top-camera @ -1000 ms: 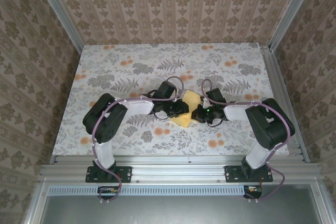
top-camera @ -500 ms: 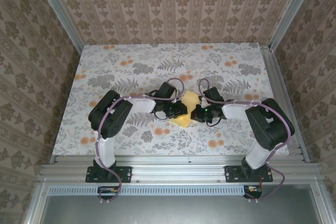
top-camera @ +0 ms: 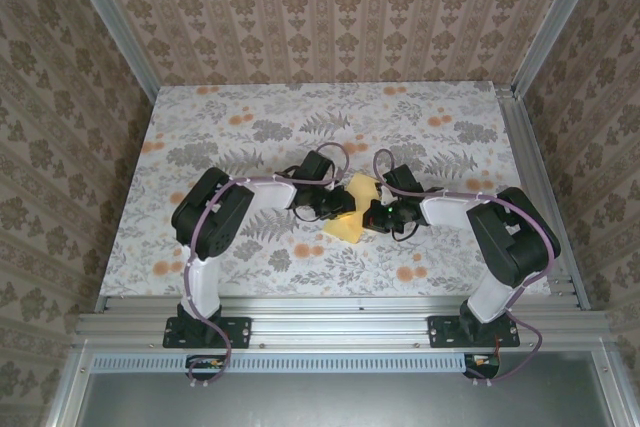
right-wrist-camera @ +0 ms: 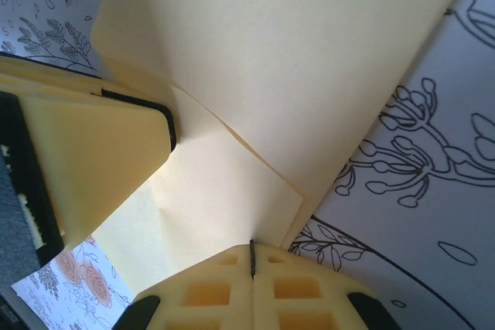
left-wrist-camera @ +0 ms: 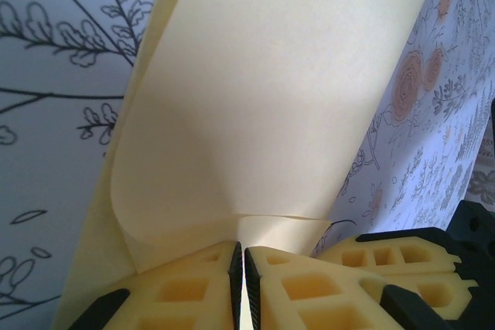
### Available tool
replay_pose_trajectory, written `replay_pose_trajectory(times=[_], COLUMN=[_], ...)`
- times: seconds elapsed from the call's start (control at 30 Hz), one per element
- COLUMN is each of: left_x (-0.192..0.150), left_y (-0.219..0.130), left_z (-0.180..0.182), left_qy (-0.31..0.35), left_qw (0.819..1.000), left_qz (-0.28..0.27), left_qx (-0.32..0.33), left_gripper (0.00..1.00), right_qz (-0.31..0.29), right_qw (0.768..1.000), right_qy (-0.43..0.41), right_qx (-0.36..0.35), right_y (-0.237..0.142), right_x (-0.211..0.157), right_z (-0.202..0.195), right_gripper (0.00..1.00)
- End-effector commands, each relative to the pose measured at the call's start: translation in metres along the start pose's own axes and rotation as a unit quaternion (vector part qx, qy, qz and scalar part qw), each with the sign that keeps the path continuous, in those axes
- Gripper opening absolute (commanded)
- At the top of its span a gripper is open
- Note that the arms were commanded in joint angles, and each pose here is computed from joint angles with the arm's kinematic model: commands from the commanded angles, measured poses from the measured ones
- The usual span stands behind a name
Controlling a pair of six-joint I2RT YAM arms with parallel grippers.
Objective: Fold a paper plane with a square sheet of paper (pick it up from the middle)
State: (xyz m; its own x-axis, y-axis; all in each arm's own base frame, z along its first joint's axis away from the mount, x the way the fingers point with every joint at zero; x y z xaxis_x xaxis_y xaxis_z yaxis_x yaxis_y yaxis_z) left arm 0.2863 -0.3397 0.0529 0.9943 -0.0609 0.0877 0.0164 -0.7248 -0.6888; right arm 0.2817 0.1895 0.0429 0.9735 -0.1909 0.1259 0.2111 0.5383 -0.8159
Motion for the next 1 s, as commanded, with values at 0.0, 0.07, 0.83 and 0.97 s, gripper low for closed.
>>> replay_pose_trajectory(times=[0.0, 0.07, 0.83, 0.97], left_x=[0.002, 0.005, 0.004, -0.001], left_y=[0.002, 0.001, 0.012, 0.015], left_z=[0.021, 0.023, 0.05, 0.053], left_qy=[-0.005, -0.005, -0.016, -0.016], left_qw=[1.0, 1.0, 0.998, 0.998], left_qz=[0.006, 0.005, 0.021, 0.028], left_qx=[0.029, 0.029, 0.055, 0.059], left_gripper=[0.2, 0.2, 0.2, 0.21], right_qz=[0.05, 0.051, 0.02, 0.003], right_qw=[0.988, 0.988, 0.996, 0.997], right_qy=[0.029, 0.028, 0.012, 0.014], right_qx=[-0.14, -0.143, -0.09, -0.069], right_y=[0.009, 0.009, -0.011, -0.024], right_x=[-0.034, -0.035, -0.021, -0.012], right_z=[-0.06, -0.062, -0.032, -0.021], right_gripper=[0.0, 0.0, 0.06, 0.07])
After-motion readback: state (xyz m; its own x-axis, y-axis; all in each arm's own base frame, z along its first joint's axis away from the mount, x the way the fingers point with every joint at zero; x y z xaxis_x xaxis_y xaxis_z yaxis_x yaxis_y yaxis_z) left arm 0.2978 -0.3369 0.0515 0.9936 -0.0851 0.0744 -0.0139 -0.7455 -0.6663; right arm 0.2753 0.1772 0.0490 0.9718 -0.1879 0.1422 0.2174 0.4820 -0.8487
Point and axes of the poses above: each hand's point on the last joint's axis, 136 mm out from that joint toward the fingers, its own y axis out along the fingers, its own z axis along the line the jaws close on, x = y × z, the point moved 4 cm from there along -y, back along the fingers, and after that the axes turned 2 degrees about y, right-handed, at the moved point
